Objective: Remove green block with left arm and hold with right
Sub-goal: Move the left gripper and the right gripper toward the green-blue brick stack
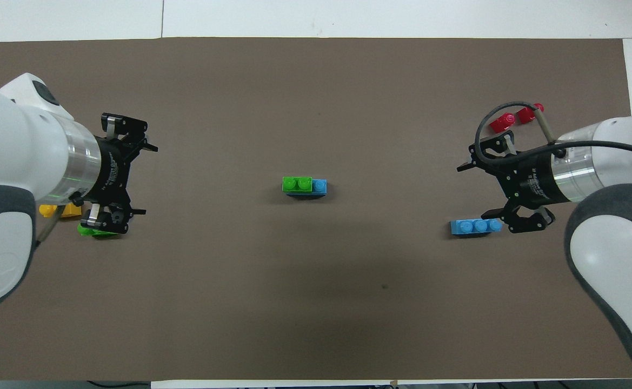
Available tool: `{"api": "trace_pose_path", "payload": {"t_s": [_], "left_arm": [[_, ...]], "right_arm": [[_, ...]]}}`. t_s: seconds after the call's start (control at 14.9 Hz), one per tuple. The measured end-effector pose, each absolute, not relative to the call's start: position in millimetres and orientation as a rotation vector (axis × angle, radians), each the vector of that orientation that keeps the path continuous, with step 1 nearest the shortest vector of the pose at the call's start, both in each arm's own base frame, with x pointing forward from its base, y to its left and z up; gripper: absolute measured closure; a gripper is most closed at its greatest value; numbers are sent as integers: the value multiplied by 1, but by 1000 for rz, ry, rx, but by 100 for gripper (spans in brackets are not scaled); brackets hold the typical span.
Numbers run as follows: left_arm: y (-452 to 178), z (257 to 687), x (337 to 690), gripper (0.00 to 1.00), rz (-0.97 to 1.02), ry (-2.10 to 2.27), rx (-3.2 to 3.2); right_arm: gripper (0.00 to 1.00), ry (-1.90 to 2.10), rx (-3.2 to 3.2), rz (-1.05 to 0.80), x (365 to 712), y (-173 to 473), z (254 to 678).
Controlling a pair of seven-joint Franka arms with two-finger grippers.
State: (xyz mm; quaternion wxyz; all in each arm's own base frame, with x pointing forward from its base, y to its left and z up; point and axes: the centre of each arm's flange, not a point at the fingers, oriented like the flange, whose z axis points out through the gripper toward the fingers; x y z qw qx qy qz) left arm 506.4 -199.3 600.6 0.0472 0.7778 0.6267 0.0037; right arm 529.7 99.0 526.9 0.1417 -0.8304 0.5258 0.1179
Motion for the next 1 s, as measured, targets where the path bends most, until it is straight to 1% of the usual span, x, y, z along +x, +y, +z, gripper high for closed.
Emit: {"api": "trace_pose_path", "payload": {"t_s": [0.2,0.33,0.54,0.74,1.0], "left_arm": [[-236,576,495,0,1,2026,2262],[-257,557,489,0,-11,2092,2205],[-287,522,496,0,-45,2167,2128],[-311,486,506,0,-68,2217,2069],[-337,448,511,0,-85,2240,2076]], "right_arm": [[10,1602,-2276,504,544,104,488],[10,1665,-2187,558,556,107,466],[11,1700,-2081,634,566,126,441],[10,1723,-2004,657,575,142,421],[10,1761,-1916,639,582,171,408]]}}
